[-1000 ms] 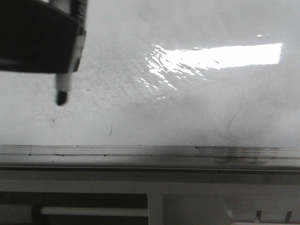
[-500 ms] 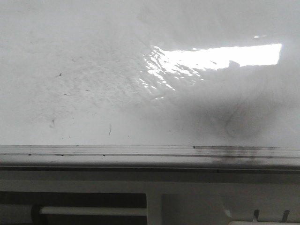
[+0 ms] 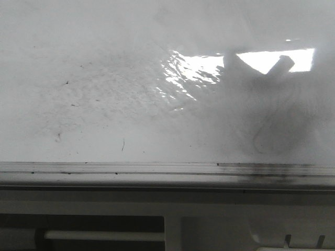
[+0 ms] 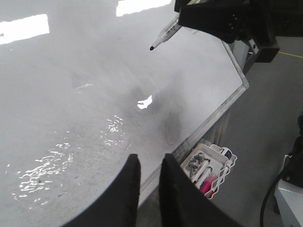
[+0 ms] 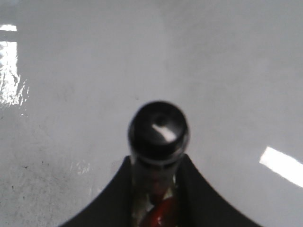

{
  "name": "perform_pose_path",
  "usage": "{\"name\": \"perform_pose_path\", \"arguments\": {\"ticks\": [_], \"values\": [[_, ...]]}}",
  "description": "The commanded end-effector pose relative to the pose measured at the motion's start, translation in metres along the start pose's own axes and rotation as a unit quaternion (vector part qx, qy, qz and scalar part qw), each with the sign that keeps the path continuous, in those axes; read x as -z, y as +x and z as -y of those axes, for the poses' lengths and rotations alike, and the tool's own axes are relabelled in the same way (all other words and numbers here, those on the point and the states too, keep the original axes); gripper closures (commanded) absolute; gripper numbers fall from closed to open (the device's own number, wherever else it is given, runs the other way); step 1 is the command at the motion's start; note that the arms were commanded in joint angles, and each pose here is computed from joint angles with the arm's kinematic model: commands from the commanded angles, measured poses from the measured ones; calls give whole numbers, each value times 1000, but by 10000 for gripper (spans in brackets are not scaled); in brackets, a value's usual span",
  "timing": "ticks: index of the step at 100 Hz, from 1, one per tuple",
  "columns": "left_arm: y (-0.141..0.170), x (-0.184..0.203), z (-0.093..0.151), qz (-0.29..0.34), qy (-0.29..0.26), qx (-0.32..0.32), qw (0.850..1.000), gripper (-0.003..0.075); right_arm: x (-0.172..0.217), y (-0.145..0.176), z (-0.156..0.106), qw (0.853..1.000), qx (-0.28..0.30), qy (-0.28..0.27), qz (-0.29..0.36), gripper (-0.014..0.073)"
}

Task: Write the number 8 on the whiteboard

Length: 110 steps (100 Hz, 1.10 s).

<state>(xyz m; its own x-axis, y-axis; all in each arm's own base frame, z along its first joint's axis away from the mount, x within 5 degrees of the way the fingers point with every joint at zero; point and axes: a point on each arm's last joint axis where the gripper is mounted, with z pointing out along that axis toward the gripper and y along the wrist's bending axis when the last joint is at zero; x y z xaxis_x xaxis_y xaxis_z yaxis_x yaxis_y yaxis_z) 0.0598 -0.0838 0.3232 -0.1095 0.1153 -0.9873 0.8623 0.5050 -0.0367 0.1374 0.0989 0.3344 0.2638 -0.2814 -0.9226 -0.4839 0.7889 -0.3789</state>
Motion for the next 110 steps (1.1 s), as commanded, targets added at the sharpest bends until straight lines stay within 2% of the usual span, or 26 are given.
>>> {"name": "perform_pose_path", "arguments": {"ticks": [1, 16, 44, 64, 81, 94, 110], "values": [[-13, 2, 0, 31, -4, 18, 999, 740, -7, -11, 7, 998, 11, 36, 41, 629], [-11, 2, 0, 27, -1, 19, 999, 741, -20, -4, 5, 998, 13, 45, 34, 629], [-8, 2, 6, 15, 29, 18, 999, 741, -37, 21, 10, 997, -13, 68, -28, 629], [-8, 2, 7, 13, 36, 18, 999, 741, -46, 35, -7, 997, -15, 13, -80, 630], [-8, 2, 7, 13, 36, 18, 999, 741, -48, 38, -16, 995, -14, -17, -96, 630], [-8, 2, 7, 13, 36, 18, 999, 741, -38, 34, -8, 994, 31, -18, -101, 629], [-8, 2, 7, 13, 36, 18, 999, 741, -18, 33, 13, 992, 23, 7, -128, 630]]}}
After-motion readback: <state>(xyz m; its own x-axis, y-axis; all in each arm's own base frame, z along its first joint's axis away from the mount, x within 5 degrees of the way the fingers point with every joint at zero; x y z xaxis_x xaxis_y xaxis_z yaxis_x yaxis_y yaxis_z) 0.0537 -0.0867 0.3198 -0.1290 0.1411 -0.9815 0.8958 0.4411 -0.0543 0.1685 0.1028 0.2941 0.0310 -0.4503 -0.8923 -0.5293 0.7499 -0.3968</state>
